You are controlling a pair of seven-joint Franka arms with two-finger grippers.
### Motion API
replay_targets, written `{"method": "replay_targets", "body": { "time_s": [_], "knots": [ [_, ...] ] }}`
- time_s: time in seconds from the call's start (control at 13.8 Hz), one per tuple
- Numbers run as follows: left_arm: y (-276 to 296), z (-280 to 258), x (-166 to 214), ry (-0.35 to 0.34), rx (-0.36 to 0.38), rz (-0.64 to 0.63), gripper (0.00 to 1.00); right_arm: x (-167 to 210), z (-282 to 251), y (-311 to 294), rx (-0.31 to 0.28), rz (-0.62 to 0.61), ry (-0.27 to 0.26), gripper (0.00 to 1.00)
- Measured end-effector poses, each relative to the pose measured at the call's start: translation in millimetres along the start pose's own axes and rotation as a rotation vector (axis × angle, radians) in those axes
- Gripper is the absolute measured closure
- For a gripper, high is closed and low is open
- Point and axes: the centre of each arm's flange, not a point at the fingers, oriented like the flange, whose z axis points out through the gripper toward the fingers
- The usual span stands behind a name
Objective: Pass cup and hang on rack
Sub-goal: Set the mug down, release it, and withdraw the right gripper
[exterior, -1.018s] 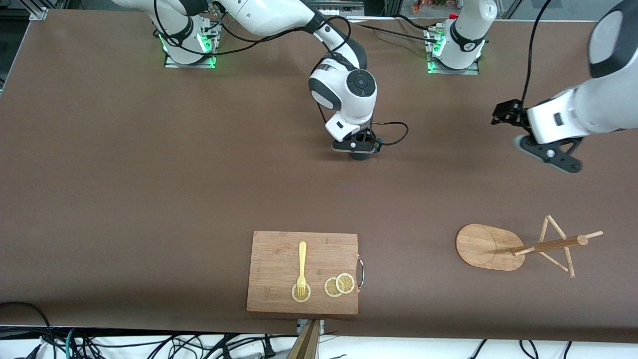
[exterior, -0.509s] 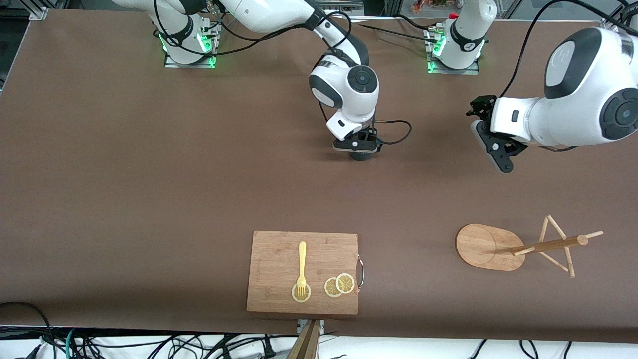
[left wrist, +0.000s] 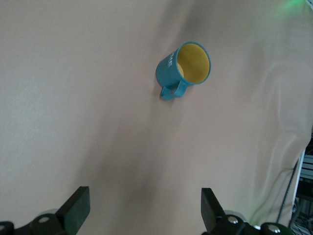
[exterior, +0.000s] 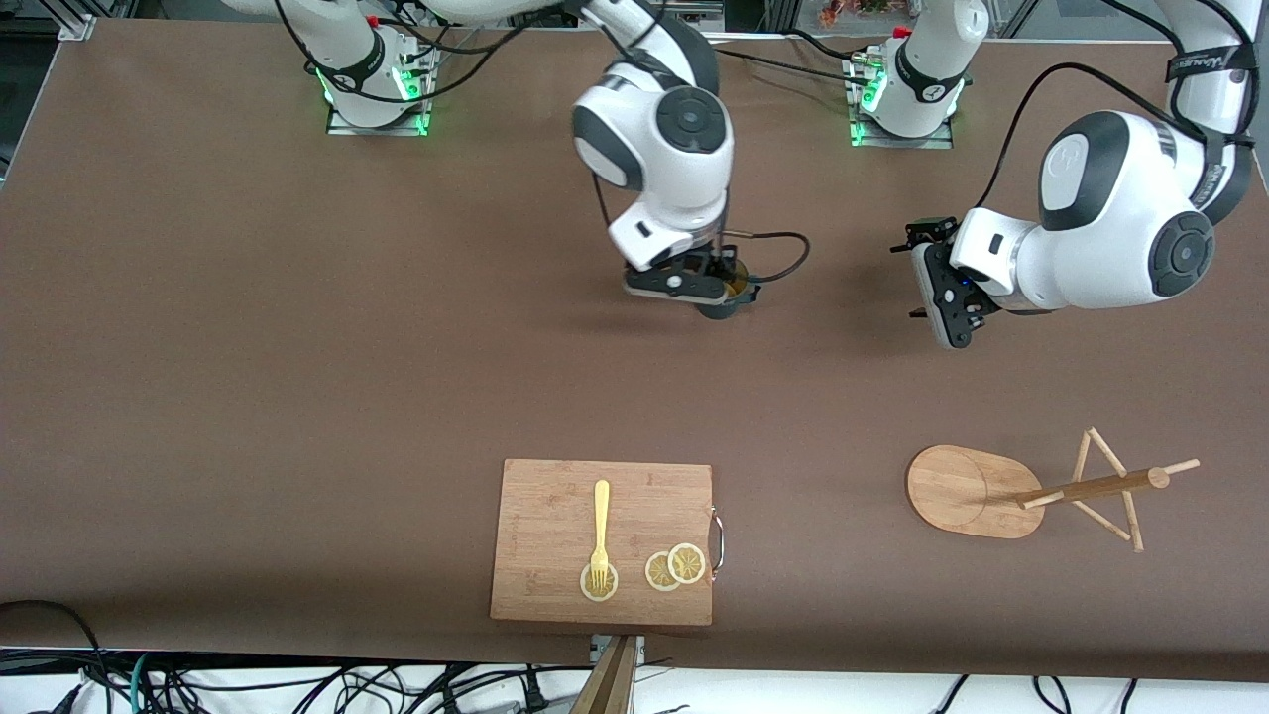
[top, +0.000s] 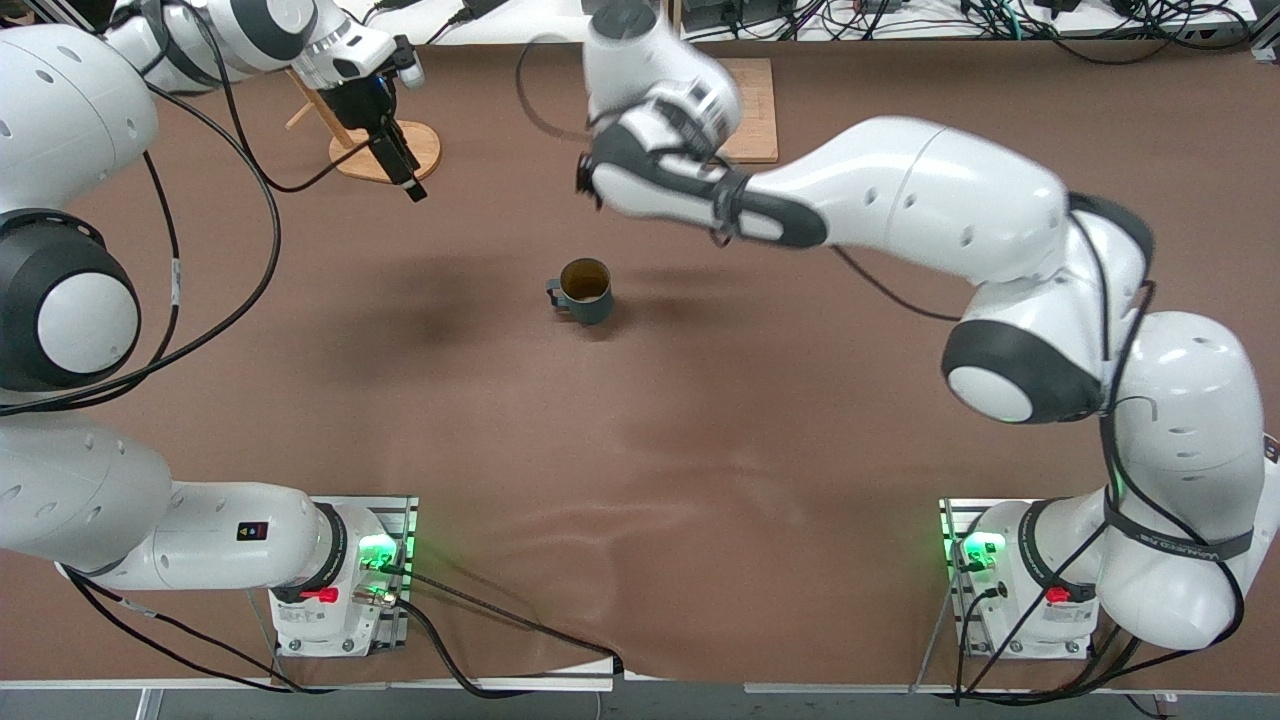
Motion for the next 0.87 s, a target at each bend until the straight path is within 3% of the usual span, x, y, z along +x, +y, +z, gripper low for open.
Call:
{"method": "replay_targets", "body": {
  "time_s": [0.22, 0.36, 0.87],
  "knots": [
    [-0.5, 32.6, -9.1, 0.115, -0.009, 0.078, 0.00, 91.0, -69.2, 93.3, 0.015, 0.037, -0.006, 0.00],
    [-3.5, 59.8, -20.0, 0.206, -0.005, 0.130, 0.00, 128.1, -100.7, 147.8, 0.033, 0.003, -0.021, 0.00],
    [-2.6, 130.7, -51.3, 0.463, 0.018, 0.263, 0.00, 152.6, -222.0, 331.6, -0.013, -0.171, -0.084, 0.00]
  ]
}}
